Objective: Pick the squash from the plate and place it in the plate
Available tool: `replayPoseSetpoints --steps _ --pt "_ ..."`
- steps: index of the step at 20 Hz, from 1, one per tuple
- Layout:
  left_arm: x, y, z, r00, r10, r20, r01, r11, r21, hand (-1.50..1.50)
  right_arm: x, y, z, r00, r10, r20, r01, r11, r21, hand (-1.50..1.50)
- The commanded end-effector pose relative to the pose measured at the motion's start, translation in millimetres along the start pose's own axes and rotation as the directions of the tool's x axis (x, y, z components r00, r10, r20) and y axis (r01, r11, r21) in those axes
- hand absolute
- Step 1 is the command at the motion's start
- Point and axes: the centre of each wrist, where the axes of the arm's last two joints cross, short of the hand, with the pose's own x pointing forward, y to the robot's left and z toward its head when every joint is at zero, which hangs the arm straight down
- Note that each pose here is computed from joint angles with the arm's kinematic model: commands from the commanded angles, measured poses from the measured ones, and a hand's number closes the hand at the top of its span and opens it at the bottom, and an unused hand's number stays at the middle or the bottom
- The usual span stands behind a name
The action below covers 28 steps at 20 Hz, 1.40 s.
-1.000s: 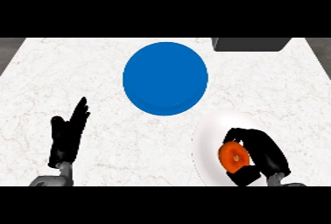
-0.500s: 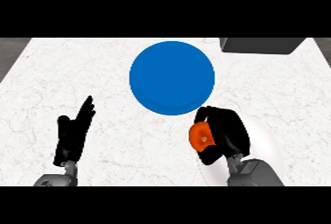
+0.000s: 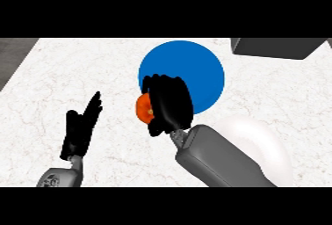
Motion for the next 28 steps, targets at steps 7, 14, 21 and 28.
replayPoseSetpoints --steps 7,14,21,28 --pt "-3.9 4.6 4.3 1.000 0.007 -0.010 -0.007 1.000 0.023 0.00 53.7 -33.5 -58.7 0.990 -0.057 -0.129 0.018 0.959 -0.283 1.50" --pt "-9.6 14.1 7.4 1.000 0.014 -0.021 -0.013 0.998 0.059 0.00 20.2 -14.9 -83.0 0.976 -0.096 -0.194 0.040 0.961 -0.275 1.50" --pt "-11.6 25.5 2.5 1.000 0.001 -0.013 0.000 0.998 0.067 0.00 -2.8 -14.9 -113.7 0.965 -0.056 -0.256 -0.001 0.976 -0.219 1.50" --pt "-10.1 2.5 4.0 1.000 0.000 -0.017 0.001 0.998 0.057 0.00 -55.8 11.1 -117.8 0.942 -0.065 -0.329 0.065 0.998 -0.012 1.50"
